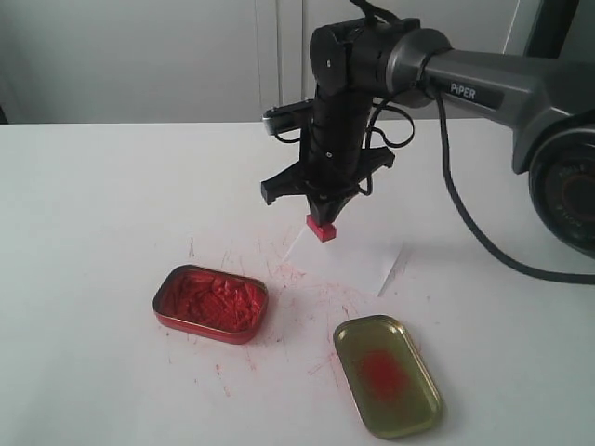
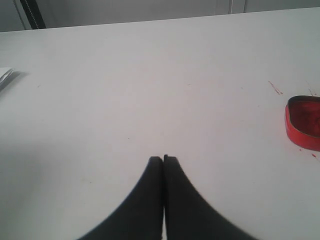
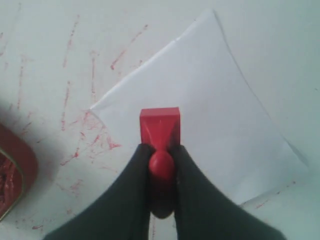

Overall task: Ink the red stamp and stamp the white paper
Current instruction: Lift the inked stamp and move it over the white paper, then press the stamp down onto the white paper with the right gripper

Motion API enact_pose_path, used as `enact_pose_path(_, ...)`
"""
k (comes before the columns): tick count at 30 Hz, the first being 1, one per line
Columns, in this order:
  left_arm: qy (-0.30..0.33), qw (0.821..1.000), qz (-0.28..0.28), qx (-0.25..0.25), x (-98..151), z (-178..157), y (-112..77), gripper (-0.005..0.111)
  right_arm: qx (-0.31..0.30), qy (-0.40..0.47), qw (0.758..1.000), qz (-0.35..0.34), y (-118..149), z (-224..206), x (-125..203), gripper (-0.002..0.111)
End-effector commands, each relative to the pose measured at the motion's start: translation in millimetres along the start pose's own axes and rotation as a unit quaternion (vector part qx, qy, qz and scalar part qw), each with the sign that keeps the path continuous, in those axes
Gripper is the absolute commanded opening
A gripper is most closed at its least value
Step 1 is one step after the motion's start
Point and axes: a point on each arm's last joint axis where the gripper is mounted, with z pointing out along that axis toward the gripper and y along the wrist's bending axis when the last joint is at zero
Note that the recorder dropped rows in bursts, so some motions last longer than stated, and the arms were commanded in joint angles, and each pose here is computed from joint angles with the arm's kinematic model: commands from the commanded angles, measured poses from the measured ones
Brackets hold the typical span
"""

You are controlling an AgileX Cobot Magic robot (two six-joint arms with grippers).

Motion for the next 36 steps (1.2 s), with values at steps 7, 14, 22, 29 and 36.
enact_pose_path(7, -0.002, 1.0, 0.001, 0.001, 0.5, 0.1, -0.1, 0.0, 0.038, 0.017, 0.999, 0.035, -12.1, 9.3, 3.7, 0.0)
enact_pose_path(14, -0.002, 1.0, 0.001, 0.001, 0.5, 0.1, -0.1, 0.0, 0.047, 0.017, 0.998, 0.038, -15.6, 37.4, 15.3, 0.0)
enact_pose_path(22, -0.002, 1.0, 0.001, 0.001, 0.5, 0.1, -0.1, 0.0, 0.047, 0.009, 0.998, 0.045, -22.8, 40.8, 15.6, 0.0)
enact_pose_path(29, -0.002, 1.0, 0.001, 0.001, 0.5, 0.1, -0.1, 0.0, 0.046, 0.062, 0.996, 0.045, -23.5, 84.7, 36.1, 0.0)
enact_pose_path(36, -0.002, 1.0, 0.001, 0.001, 0.5, 0.1, -0.1, 0.0, 0.049, 0.11, 0.992, 0.04, -24.6, 114.1, 50.7, 0.0)
